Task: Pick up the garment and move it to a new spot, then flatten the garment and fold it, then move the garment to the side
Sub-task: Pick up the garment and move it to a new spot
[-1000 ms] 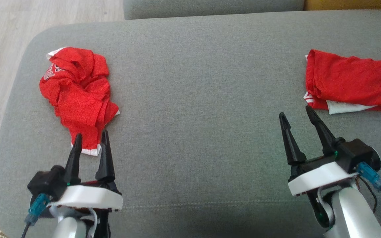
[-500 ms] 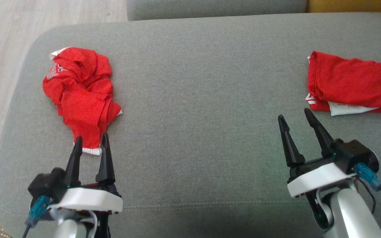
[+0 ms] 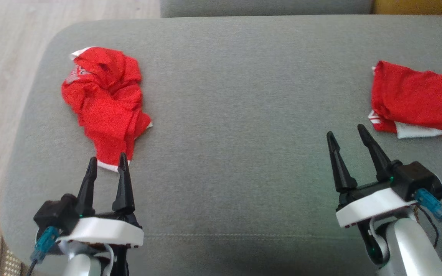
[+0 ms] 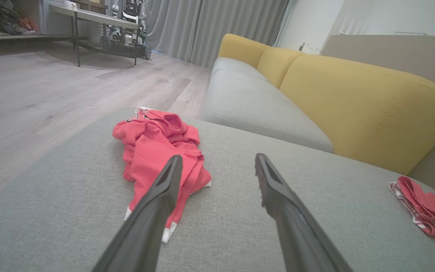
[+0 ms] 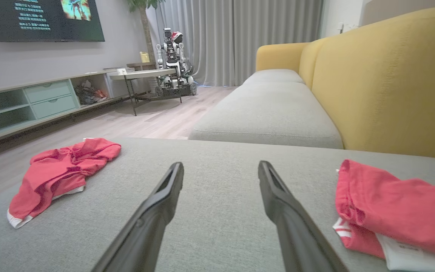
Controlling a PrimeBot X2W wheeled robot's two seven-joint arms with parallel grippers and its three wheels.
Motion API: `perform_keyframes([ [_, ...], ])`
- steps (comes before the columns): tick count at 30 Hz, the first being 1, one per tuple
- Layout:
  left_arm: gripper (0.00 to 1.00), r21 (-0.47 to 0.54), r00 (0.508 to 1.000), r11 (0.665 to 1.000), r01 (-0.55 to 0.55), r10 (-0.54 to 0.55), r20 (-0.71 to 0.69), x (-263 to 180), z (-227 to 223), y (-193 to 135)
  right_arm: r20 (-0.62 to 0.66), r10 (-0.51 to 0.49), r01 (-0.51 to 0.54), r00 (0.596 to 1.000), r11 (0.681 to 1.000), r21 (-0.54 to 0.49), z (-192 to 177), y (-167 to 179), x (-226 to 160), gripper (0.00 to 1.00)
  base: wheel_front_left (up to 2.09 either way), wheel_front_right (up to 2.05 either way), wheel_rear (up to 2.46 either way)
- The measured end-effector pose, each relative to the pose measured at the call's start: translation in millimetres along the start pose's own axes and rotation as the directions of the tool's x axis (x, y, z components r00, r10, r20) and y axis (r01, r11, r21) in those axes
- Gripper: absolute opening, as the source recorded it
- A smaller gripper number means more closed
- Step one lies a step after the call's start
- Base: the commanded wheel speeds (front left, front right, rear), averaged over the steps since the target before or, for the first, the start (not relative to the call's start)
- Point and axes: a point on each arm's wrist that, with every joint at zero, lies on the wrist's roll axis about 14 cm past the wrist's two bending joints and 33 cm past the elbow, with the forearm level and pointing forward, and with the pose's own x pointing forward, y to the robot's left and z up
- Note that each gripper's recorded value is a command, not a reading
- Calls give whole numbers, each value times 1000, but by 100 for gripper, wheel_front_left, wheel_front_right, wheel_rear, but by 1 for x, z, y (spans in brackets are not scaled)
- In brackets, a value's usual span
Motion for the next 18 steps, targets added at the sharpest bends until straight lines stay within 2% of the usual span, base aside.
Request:
perform_keyframes([
  [9,100,11,994,995,-98,97,42,-18,15,30,-3,147,-147,989,989,30,-5,51,17,100,0,0,0],
  [18,100,8,967,974,-226,223,126,-53,42,66,-35,297,-295,954,954,53,-16,106,17,100,0,0,0],
])
